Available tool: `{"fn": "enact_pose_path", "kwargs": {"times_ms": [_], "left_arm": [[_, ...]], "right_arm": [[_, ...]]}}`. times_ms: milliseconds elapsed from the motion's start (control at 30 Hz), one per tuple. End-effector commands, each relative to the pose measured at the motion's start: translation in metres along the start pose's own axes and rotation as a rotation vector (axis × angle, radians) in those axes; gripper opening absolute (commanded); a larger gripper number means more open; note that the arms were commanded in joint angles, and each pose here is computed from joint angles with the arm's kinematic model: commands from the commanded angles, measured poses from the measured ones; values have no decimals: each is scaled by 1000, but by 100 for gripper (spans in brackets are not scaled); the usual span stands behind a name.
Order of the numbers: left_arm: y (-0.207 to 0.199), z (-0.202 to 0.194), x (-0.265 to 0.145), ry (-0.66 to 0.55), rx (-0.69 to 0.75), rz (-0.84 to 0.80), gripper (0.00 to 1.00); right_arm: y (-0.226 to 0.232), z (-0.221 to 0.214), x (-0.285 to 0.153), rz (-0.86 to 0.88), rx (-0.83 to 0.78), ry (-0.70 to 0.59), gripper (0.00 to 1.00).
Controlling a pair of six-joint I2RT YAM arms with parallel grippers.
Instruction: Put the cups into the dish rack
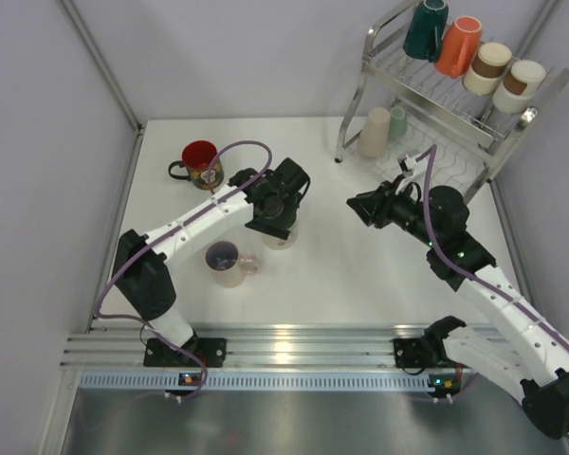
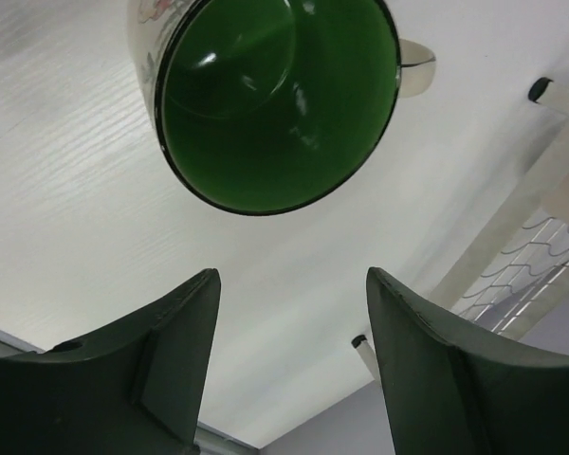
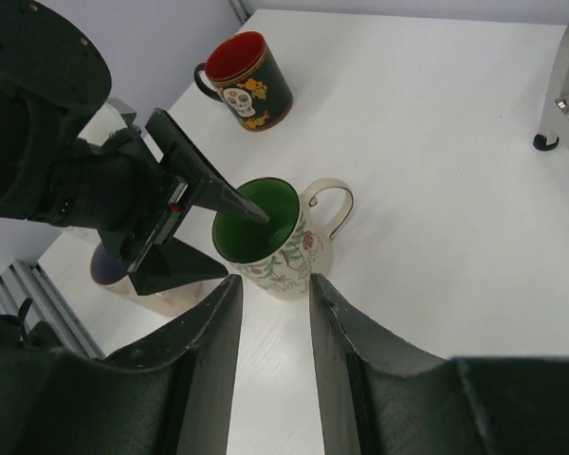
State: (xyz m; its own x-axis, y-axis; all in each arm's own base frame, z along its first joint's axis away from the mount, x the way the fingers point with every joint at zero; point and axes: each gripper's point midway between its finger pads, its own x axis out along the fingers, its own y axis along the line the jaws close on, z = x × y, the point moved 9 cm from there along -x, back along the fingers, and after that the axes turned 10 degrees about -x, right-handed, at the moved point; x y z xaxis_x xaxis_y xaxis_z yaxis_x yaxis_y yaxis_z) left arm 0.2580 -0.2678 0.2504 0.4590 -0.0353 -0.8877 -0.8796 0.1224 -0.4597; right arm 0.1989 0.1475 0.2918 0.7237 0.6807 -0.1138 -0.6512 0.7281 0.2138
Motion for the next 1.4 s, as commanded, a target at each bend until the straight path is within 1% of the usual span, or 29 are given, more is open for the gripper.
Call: {"fn": "enact_pose_path", "kwargs": {"times_ms": [0,133,267,400,533,667,800,967,1100,1167,1300,1367], "left_arm": [[5,0,6,-13,-291,80,68],[17,6,16,-38,-328,114,68],[17,10,22,-70,-361,112,69],[2,17,32,-74,-377,94,71],[-5,15,44,-68,-373,130,71],[-1,9,51,-46,-372,179,69],[-3,8,58,-45,-380,181,66],[-3,18,63,-72,-386,167,46],[1,26,64,-81,-403,136,40],[-1,28,62,-66,-417,117,40],[5,32,69,-58,-437,146,46],[5,34,71,-59,-444,147,46]], "right_arm": [[2,7,-3,-1,-8,-42,35],[3,8,-4,-1,-10,-50,35],[3,7,-4,0,-10,-47,36],[3,7,-4,-1,-11,-45,36],[2,6,-2,-3,-11,-40,35],[2,6,-2,-2,-10,-38,36],[1,6,-2,-4,-12,-38,36],[1,5,0,-5,-9,-32,36],[1,4,0,-3,-9,-32,35],[1,4,1,-4,-8,-29,36],[1,3,1,-1,-6,-27,36],[0,3,1,-4,-6,-28,36]]}}
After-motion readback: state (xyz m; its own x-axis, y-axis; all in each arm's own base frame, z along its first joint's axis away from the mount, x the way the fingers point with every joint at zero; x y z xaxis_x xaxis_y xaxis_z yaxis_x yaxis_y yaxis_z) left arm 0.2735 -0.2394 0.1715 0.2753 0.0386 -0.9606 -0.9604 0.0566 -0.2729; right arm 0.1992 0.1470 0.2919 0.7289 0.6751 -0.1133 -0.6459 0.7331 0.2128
